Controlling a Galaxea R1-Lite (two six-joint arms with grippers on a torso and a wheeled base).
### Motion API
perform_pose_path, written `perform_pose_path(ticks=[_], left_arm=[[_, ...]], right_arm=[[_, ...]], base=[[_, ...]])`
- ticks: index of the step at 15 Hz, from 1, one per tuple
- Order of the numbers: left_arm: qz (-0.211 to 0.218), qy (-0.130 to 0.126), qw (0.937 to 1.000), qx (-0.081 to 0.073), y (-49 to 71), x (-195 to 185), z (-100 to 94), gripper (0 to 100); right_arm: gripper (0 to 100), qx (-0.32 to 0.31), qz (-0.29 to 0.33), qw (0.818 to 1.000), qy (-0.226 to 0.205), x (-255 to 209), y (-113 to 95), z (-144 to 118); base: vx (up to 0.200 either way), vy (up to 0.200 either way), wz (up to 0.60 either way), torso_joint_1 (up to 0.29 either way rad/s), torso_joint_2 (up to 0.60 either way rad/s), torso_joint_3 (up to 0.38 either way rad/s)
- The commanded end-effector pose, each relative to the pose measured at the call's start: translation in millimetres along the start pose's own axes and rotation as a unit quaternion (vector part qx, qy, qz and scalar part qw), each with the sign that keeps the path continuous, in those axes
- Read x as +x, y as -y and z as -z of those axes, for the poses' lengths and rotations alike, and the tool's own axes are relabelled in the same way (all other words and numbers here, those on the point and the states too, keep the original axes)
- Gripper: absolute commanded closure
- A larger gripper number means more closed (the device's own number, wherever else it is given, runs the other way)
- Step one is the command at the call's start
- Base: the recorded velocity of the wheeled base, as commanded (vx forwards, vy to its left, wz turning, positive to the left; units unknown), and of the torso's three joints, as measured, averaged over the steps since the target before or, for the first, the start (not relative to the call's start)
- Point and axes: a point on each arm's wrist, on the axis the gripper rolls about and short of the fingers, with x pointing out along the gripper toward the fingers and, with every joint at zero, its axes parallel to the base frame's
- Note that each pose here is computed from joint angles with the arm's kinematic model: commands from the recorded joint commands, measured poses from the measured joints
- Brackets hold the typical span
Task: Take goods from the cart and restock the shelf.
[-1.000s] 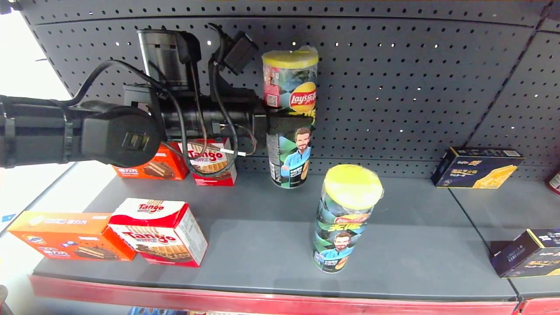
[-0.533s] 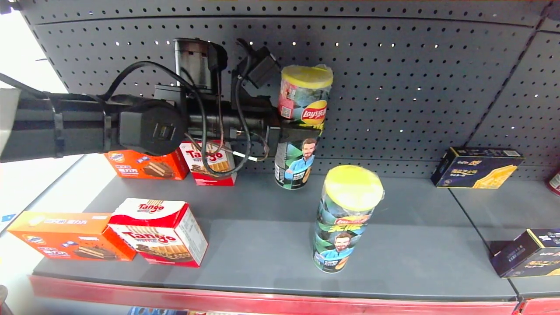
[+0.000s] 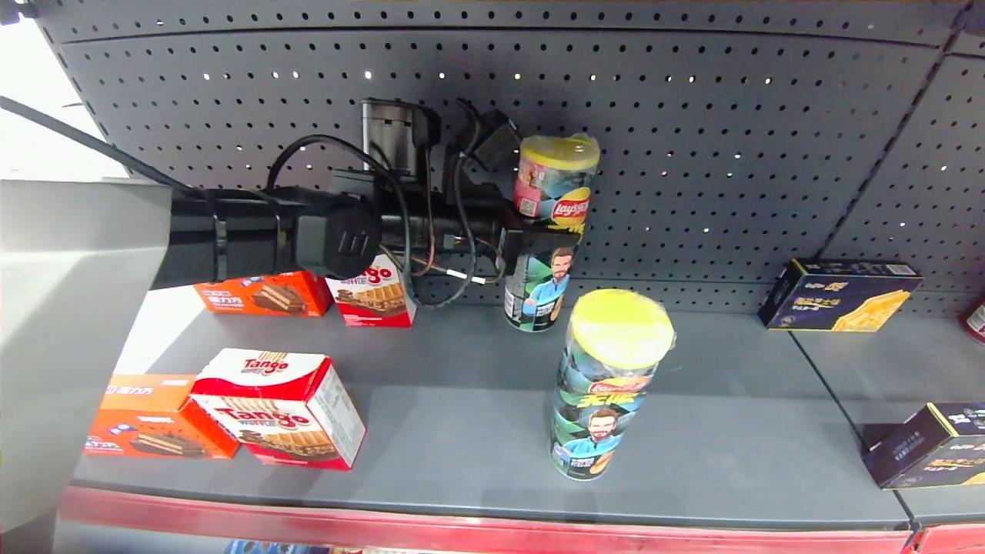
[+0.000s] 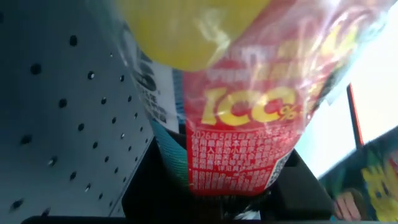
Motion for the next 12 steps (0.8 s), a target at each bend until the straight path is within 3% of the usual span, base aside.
perform_pose_path(ticks=[1,3,4,6,12], left_arm=[[0.004,-0.004,1.0000,-0.007,-3.6,12,10.6,100],[0.002,-0.001,1.0000,-0.004,-3.3,21,16.7,100],[-0.001,0.005,0.9999,-0.014,-3.3,29,22.9,100],[-0.008,0.010,0.9998,-0.018,-6.1,35,29.2,100],[-0.010,0.011,0.9997,-0.017,-8.0,43,41.8,100]], right_arm=[[0,0.000,0.000,1.000,-0.002,0,0,0],[0,0.000,0.000,1.000,-0.001,0,0,0],[0,0.000,0.000,1.000,-0.002,0,0,0],[0,0.000,0.000,1.000,-0.002,0,0,0],[0,0.000,0.000,1.000,-0.001,0,0,0]], base=[[0.000,0.000,0.00,0.000,0.00,0.000],[0.000,0.000,0.00,0.000,0.00,0.000],[0.000,0.000,0.00,0.000,0.00,0.000],[0.000,0.000,0.00,0.000,0.00,0.000],[0.000,0.000,0.00,0.000,0.00,0.000]])
